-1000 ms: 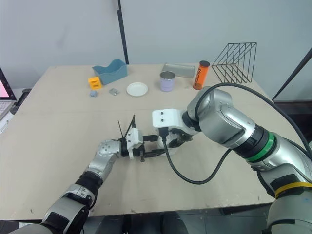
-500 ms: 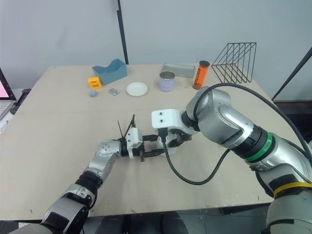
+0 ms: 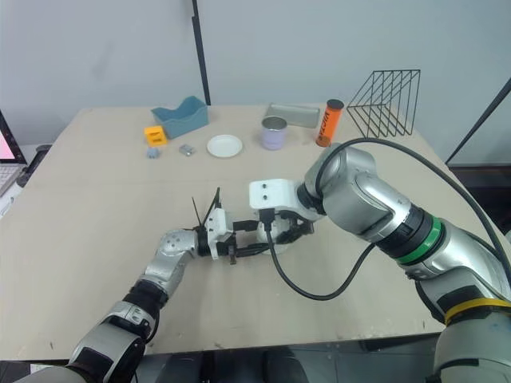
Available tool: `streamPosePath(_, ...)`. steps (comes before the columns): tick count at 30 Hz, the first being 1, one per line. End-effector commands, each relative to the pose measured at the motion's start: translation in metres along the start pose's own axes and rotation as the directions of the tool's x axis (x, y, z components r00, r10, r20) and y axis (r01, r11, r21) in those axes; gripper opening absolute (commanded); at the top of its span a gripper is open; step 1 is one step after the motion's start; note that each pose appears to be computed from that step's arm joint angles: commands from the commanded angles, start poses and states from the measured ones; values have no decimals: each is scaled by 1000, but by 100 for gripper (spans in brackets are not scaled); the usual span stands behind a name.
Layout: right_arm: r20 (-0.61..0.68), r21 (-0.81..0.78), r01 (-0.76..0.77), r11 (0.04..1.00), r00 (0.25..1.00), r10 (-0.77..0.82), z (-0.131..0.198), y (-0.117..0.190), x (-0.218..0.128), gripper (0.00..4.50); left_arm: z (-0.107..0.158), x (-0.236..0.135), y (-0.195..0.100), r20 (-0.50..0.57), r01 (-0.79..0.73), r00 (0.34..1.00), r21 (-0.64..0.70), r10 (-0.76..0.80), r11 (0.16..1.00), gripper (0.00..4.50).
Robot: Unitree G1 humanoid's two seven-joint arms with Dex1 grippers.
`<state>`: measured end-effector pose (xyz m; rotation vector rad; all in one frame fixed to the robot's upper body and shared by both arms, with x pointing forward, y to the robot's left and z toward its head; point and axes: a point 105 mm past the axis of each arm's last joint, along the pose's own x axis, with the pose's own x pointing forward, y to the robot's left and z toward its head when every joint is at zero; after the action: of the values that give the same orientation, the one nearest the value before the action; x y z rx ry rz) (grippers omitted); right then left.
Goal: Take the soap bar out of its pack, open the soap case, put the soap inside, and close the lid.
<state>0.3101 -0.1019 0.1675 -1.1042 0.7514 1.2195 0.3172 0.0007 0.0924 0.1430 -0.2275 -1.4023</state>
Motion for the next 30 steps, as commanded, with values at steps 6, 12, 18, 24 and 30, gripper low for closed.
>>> streamPosePath(6,1,-8,41,999,999,-41,2,-7,-5,436,11,-1,5,34,-18,999,39,17,999,188)
streamPosePath(12,20,-3,46,999,999,-46,5,-7,-12,436,11,-1,5,34,-17,999,37,16,999,188)
streamPosePath(18,34,-31,23,999,999,-22,8,5,-20,436,9,-2,4,27,-14,1000,34,13,999,188)
streamPosePath(24,36,-31,28,999,999,-27,8,8,-21,436,10,-2,5,26,-9,1000,36,8,999,188)
streamPosePath(30,11,-4,61,998,998,-61,-2,2,-26,436,11,-3,5,27,-8,1000,37,7,999,188)
